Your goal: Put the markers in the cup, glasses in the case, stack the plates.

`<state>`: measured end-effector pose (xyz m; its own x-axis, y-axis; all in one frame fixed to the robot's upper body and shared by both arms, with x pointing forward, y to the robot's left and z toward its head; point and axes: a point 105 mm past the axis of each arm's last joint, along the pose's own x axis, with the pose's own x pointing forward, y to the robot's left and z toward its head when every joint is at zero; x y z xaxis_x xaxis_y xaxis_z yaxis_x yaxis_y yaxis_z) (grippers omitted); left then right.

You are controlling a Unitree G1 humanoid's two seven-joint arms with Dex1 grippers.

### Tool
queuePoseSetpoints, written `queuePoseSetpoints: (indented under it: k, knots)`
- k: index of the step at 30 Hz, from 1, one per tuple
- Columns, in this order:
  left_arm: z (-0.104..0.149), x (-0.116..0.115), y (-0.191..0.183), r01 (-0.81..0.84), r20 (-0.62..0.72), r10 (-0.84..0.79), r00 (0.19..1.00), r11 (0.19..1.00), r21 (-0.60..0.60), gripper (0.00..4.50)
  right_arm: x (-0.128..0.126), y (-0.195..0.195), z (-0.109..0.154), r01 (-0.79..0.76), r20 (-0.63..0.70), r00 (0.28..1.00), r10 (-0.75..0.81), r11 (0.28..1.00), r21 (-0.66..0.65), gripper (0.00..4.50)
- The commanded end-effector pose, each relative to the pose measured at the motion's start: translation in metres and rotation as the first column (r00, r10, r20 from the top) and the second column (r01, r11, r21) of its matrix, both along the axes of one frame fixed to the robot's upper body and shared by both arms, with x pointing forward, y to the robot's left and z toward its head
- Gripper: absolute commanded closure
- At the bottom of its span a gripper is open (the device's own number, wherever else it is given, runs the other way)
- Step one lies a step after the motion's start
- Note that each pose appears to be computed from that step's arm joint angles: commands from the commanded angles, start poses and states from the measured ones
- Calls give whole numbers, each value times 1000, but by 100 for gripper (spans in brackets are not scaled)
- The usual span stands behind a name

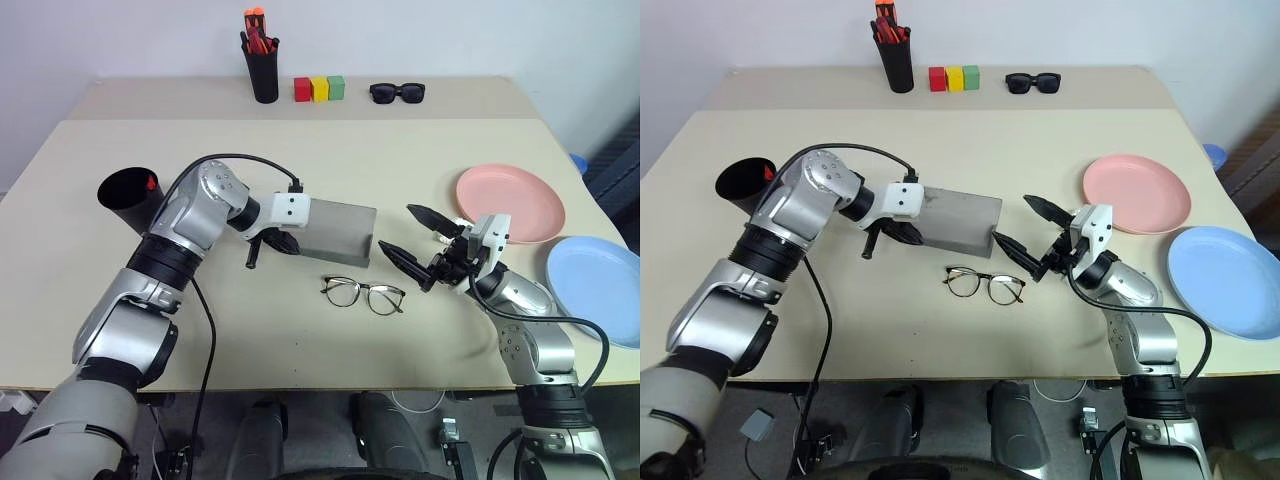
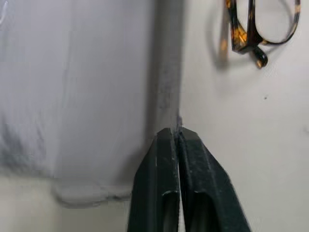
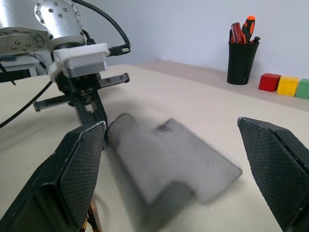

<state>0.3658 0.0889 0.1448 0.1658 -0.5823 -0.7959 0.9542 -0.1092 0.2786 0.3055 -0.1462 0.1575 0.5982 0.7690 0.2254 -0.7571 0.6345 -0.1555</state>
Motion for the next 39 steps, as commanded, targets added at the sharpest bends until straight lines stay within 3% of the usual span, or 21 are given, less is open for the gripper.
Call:
queuePoseSetpoints:
  k: [1, 9, 25, 39]
  knots:
    - [16, 4, -5, 20, 52, -20, 998, 1000, -7, 447, -1, -2, 9, 11, 45, 999, -11, 1000, 2, 0]
    - [21, 1, 1, 23, 43, -23, 999, 1000, -5, 447, -2, -2, 7, 18, 44, 999, -19, 1000, 4, 0]
    - [19, -38, 22, -85, -72, 80, 994, 994, -67, 447, 1, 0, 5, -9, 44, 999, 9, 1000, -4, 0]
    - [12, -37, 31, -189, -62, 185, 981, 980, -67, 447, 1, -2, 5, -20, 37, 999, 20, 1000, -13, 0]
